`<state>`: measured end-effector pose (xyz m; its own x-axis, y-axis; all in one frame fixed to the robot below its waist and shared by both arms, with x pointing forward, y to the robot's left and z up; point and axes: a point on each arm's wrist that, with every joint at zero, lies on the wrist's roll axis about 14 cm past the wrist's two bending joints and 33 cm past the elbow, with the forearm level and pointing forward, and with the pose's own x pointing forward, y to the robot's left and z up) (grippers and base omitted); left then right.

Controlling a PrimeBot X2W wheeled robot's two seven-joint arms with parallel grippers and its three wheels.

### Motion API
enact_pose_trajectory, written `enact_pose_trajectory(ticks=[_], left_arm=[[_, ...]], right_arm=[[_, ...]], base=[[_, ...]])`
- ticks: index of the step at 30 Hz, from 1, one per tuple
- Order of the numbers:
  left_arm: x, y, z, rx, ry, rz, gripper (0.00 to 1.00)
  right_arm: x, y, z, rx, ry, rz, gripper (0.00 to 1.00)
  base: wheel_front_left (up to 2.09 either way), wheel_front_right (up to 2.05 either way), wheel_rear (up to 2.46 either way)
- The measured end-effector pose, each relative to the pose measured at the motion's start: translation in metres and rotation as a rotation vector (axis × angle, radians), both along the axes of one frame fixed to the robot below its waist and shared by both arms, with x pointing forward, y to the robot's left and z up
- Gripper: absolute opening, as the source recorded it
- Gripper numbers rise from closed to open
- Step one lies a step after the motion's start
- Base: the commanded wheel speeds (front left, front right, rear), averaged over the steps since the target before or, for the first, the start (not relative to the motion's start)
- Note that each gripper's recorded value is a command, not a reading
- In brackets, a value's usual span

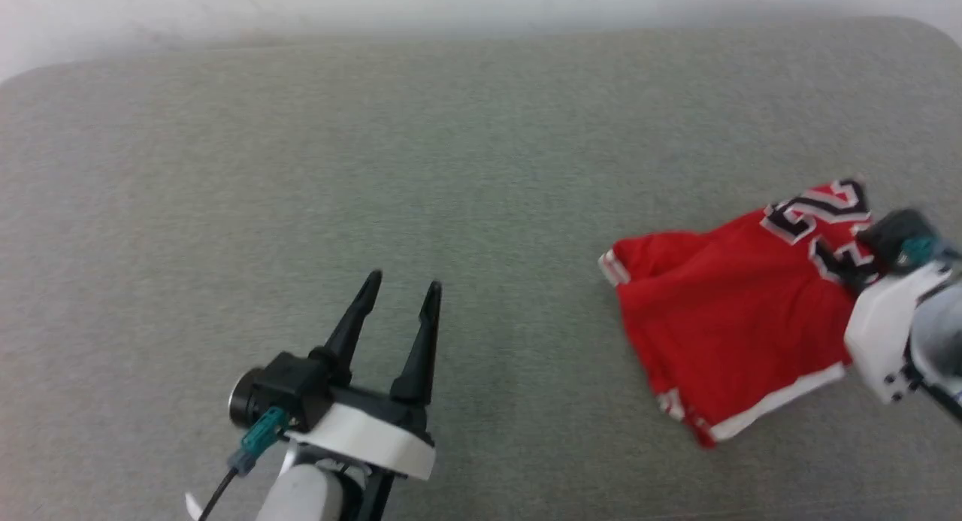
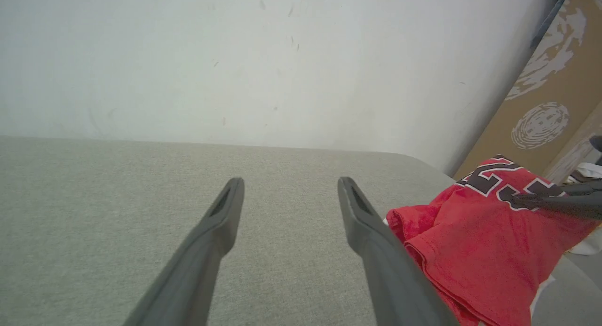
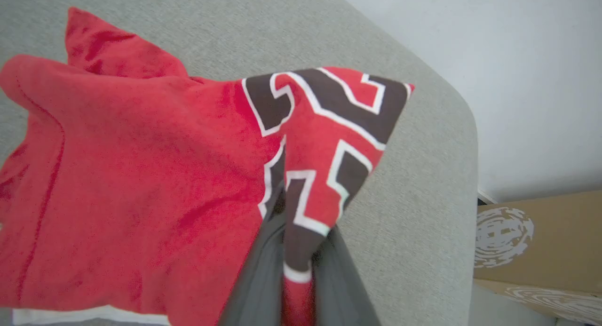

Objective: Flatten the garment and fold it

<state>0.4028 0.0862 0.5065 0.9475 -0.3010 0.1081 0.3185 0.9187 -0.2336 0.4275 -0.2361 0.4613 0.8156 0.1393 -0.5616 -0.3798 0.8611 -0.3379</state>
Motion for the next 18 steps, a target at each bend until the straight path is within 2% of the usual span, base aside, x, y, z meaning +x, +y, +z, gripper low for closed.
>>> enact_pose_trajectory(ticks=[8, 18], left_arm=[[0.034, -0.063, -0.001, -0.025, -0.025, -0.18, 1.0], [0.068, -0.082, -0.039, -0.063, 0.029, -0.224, 1.0]], right_arm=[[0.009, -0.11, 0.021, -0.19, -0.061, -0.164, 0.0], [0.001, -0.218, -0.01, -0.426, 0.014, -0.281, 0.0]], base=[[0.0, 0.0, 0.0], [0.0, 0.0, 0.0]])
